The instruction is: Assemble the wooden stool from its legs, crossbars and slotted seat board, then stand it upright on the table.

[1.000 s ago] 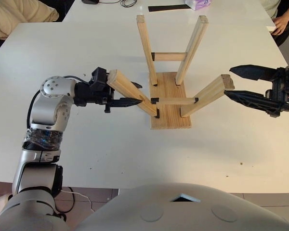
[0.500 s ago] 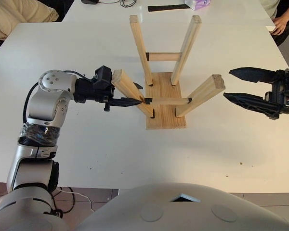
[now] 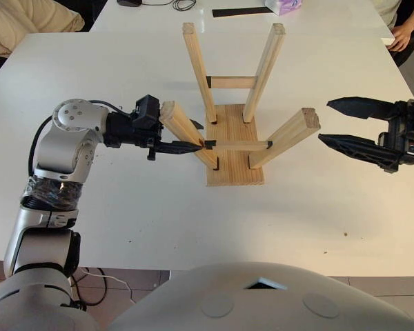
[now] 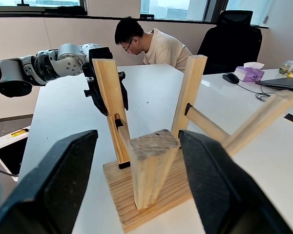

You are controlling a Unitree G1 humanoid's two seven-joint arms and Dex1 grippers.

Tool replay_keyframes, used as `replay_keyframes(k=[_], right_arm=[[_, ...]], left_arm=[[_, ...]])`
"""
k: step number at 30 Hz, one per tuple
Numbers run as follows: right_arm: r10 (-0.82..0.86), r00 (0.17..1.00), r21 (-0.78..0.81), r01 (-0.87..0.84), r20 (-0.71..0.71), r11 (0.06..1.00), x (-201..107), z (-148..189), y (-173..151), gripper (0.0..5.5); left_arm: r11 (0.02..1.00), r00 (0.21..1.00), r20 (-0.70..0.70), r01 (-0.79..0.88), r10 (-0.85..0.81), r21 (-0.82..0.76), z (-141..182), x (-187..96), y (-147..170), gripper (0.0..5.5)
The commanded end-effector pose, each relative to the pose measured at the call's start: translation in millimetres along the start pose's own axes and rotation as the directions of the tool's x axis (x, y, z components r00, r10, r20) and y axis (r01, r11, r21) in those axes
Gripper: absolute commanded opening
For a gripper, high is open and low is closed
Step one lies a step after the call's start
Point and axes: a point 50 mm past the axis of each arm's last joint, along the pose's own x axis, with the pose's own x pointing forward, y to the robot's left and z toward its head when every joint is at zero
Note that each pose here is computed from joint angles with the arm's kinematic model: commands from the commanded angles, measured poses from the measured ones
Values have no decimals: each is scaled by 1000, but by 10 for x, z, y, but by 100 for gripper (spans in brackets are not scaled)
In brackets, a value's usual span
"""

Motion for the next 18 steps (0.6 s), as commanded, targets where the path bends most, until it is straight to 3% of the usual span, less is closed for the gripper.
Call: replay_keyframes(k=[1, 11, 18], right_arm=[[20, 1000, -26, -20, 22, 999, 51, 42, 26, 305], [56, 997, -39, -54, 56, 998, 150, 85, 104, 305], [24, 985, -67, -13, 172, 998, 333, 222, 171, 305]], left_arm=[[990, 982, -181, 31, -56, -137, -315, 64, -100, 207], [981, 966, -248, 17, -66, -195, -363, 153, -87, 207], [982, 960, -275, -3, -49, -187, -385, 280, -86, 207]])
